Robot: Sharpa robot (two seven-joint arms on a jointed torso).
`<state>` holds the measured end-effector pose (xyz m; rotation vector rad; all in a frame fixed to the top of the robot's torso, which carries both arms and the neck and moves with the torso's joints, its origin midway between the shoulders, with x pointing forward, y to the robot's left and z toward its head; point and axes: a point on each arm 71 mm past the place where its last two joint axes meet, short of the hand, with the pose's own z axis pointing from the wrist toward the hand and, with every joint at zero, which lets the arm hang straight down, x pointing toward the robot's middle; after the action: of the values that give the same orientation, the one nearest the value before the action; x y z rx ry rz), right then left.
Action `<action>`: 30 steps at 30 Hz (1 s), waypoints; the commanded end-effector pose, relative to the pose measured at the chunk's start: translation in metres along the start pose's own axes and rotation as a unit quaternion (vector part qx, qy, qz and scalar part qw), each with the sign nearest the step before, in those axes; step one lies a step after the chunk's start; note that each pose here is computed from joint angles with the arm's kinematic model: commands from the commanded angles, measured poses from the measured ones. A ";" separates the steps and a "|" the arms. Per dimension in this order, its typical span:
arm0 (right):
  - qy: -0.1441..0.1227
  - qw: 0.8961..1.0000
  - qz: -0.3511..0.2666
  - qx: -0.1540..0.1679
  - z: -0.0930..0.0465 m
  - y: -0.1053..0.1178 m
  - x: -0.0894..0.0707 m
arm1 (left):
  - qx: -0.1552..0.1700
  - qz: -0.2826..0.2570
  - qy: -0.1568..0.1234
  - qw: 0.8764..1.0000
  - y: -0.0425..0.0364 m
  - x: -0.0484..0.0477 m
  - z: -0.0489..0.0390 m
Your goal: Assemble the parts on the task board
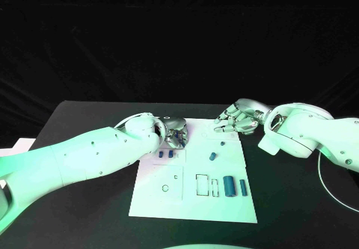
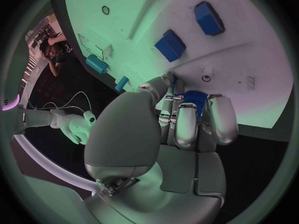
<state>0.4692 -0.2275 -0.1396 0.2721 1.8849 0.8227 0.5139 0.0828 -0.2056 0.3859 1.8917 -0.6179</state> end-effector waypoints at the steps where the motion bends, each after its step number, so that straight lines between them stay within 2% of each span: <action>1: 0.007 1.000 -0.002 -0.006 0.000 0.001 0.002 | 0.004 0.002 -0.002 1.000 -0.0013 0.0028 0.0003; 8: 0.007 1.000 -0.002 -0.006 0.000 0.002 0.002 | 0.002 -0.009 -0.014 1.000 0.0008 0.0011 -0.0013; 17: 0.007 1.000 -0.002 -0.007 0.001 0.002 0.002 | -0.003 -0.048 -0.030 0.998 0.0072 -0.0054 -0.0093; 24: 0.007 1.000 -0.002 -0.006 0.001 0.001 0.002 | -0.009 -0.085 -0.047 0.995 0.0163 -0.0180 -0.0239; 30: 0.007 1.000 -0.002 -0.005 0.000 0.000 0.001 | -0.025 -0.112 -0.049 0.992 0.0324 -0.0248 -0.0396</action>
<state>0.4697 -0.2274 -0.1397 0.2715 1.8842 0.8245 0.5116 0.1316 -0.1790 0.1703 1.8476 -0.6923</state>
